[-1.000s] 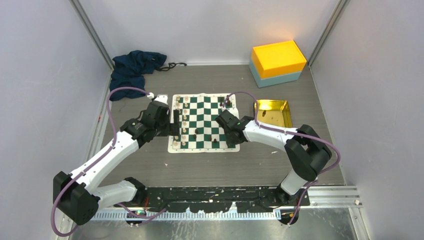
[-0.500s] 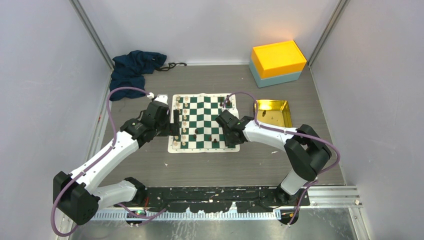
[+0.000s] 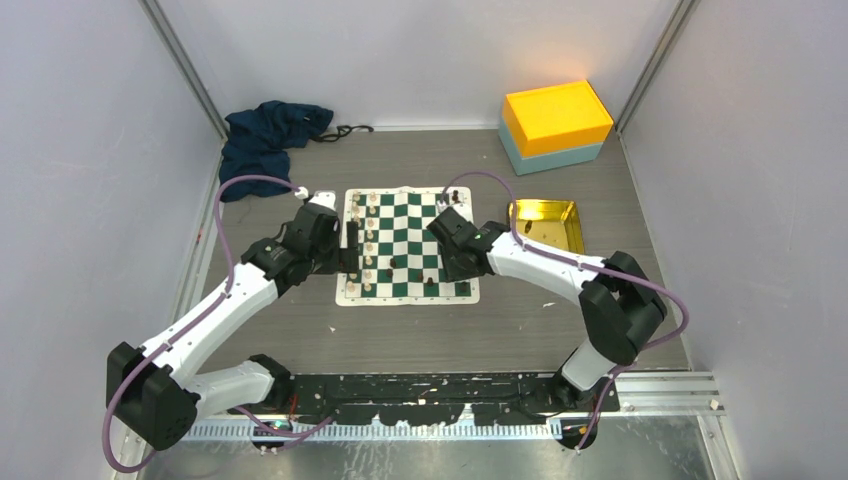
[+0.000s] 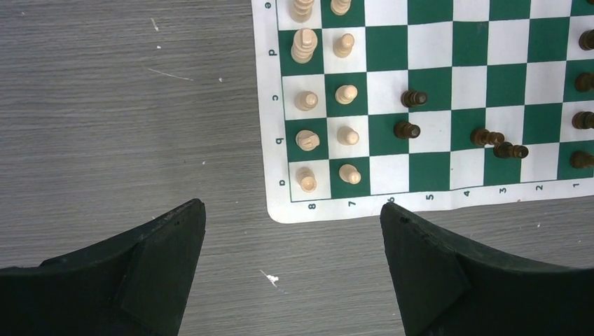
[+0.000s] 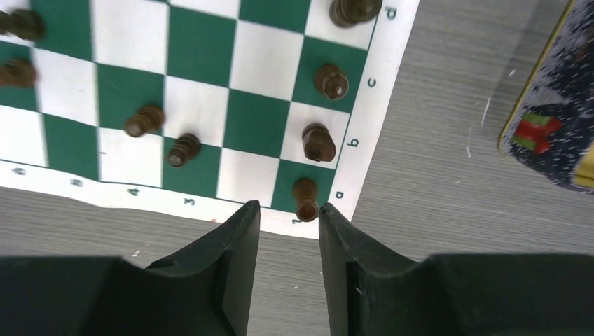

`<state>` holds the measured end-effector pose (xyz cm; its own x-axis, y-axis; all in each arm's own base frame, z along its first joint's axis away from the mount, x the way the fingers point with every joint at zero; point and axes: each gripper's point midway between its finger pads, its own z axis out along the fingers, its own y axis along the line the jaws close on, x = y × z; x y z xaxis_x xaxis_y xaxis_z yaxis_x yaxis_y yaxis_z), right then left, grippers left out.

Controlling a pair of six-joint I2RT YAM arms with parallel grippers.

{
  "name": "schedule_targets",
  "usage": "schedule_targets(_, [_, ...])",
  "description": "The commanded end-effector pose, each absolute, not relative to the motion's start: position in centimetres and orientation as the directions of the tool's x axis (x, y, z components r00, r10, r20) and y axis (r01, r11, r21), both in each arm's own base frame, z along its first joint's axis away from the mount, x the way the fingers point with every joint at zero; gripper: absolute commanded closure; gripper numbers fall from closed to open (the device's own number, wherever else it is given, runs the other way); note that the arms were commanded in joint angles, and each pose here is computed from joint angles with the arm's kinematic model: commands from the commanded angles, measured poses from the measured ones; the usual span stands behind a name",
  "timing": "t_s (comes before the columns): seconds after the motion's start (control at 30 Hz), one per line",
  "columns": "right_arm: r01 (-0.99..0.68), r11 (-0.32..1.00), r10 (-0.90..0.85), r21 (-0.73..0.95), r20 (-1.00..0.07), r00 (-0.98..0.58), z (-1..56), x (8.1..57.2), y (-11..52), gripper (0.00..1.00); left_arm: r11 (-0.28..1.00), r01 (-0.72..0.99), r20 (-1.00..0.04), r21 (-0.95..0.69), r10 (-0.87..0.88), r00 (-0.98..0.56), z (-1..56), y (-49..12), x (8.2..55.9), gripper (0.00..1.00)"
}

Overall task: Set up the chess pieces on the board
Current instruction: Place the chess piece on the chessboard, then pick up the chess piece from the storage box.

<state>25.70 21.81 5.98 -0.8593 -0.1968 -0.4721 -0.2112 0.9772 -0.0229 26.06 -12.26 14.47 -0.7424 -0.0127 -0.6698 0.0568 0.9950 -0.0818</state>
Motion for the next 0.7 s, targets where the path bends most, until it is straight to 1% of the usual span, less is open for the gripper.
schedule_targets(0.0, [-0.21, 0.978, -0.159, 0.015, -0.6, -0.784, 11.9, 27.9, 23.0, 0.58, 0.995, 0.053, -0.717, -0.086, -0.025, -0.696, 16.1, -12.1, 27.0, 0.04])
schedule_targets(0.2, [-0.113, 0.993, -0.096, -0.022, -0.698, -0.71, 15.6, 30.4, 21.7, 0.57, 0.995, 0.05, -0.707, -0.082, -0.023, -0.706, 15.8, -12.0, 26.7, 0.04])
schedule_targets(0.33, [0.017, 0.999, -0.018, -0.039, -0.735, -0.677, 16.7, 32.6, 18.6, 0.57, 0.996, 0.045, -0.712, -0.08, -0.026, -0.701, 16.1, -11.9, 26.9, 0.04])
schedule_targets(0.53, [0.247, 0.969, 0.143, -0.028, -0.749, -0.647, 16.7, 35.7, 12.0, 0.57, 0.997, 0.042, -0.719, -0.065, -0.018, -0.695, 16.4, -11.7, 27.0, 0.04])
schedule_targets(0.67, [0.337, 0.941, 0.206, -0.027, -0.745, -0.634, 15.8, 37.3, 8.7, 0.57, 0.997, 0.044, -0.721, -0.059, -0.012, -0.693, 16.5, -11.6, 27.1, 0.04])
